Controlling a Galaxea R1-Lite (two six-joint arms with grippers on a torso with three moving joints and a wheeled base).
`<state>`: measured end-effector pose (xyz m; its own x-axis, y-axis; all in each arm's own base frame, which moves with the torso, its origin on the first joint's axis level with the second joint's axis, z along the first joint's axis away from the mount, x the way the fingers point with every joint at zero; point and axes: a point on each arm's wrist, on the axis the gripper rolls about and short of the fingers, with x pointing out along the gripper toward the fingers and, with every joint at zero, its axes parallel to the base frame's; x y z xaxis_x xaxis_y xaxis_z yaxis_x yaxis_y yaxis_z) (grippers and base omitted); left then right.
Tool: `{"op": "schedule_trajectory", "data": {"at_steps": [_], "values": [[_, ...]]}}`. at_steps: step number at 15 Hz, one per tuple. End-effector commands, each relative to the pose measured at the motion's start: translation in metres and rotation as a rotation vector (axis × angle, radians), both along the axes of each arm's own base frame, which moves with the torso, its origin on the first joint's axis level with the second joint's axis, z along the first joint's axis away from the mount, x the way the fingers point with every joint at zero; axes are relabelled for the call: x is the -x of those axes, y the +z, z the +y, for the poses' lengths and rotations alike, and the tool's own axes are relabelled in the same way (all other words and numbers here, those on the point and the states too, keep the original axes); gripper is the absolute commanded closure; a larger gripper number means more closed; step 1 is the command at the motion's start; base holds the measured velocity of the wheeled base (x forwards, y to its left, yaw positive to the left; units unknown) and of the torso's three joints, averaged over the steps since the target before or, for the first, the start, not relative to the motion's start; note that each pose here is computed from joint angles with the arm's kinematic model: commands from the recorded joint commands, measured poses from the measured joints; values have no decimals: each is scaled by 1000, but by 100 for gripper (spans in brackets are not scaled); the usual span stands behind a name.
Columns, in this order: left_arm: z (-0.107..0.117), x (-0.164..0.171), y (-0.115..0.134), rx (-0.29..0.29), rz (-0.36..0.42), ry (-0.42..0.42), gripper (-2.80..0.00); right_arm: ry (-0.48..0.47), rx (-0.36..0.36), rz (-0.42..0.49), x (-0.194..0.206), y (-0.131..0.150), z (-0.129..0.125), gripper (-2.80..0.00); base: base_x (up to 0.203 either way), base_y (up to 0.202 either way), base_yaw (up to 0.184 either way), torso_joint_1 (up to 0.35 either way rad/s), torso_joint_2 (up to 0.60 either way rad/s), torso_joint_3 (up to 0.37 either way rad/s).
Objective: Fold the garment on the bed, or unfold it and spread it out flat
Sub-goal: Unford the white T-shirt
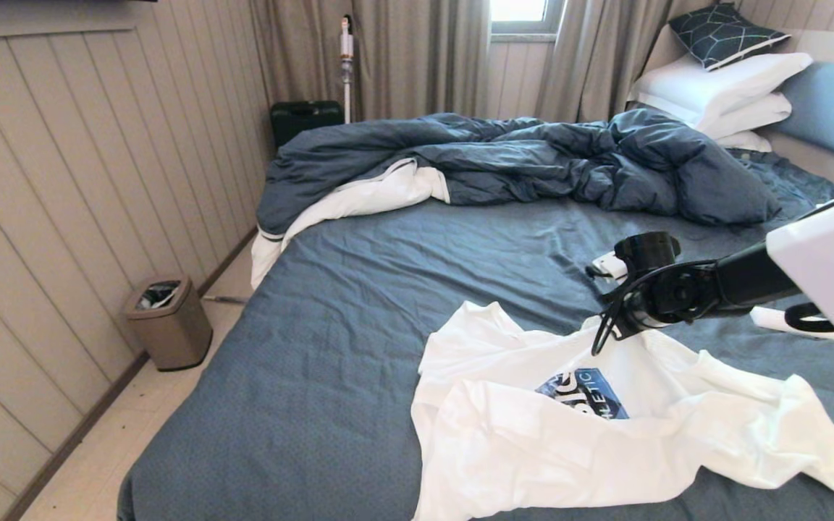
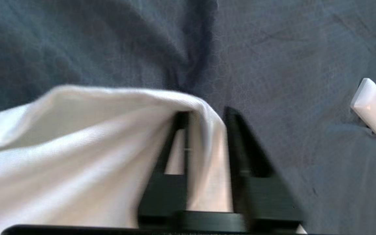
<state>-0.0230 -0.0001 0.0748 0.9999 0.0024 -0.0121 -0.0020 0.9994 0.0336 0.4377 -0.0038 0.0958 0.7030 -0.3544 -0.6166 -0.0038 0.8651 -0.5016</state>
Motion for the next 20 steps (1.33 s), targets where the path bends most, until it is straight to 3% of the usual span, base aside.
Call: {"op": "schedule_trajectory", "data": {"at_steps": [1,6,11,12,14,16,18,20], "values": [[0,0,0,0,0,-2,0,2,4,9,1,-2,0,-280,0,0,0,0,0,0],[0,0,0,0,0,1,0,2,-15,-8,14,14,-7,-280,0,0,0,0,0,0],[0,0,0,-2,0,-1,0,87,-193,-73,60,55,-27,-280,0,0,0,0,0,0],[0,0,0,-2,0,1,0,89,-231,-72,68,58,-36,0,0,0,0,0,0,0],[0,0,0,-2,0,-1,0,97,-290,-45,76,64,-47,0,0,0,0,0,0,0],[0,0,0,-2,0,-1,0,87,-466,19,91,81,-76,0,0,0,0,0,0,0],[0,0,0,-2,0,1,0,7,-556,51,93,90,-105,0,0,0,0,0,0,0],[0,0,0,-2,0,-1,0,-83,-618,109,89,80,-129,0,0,0,0,0,0,0]]}}
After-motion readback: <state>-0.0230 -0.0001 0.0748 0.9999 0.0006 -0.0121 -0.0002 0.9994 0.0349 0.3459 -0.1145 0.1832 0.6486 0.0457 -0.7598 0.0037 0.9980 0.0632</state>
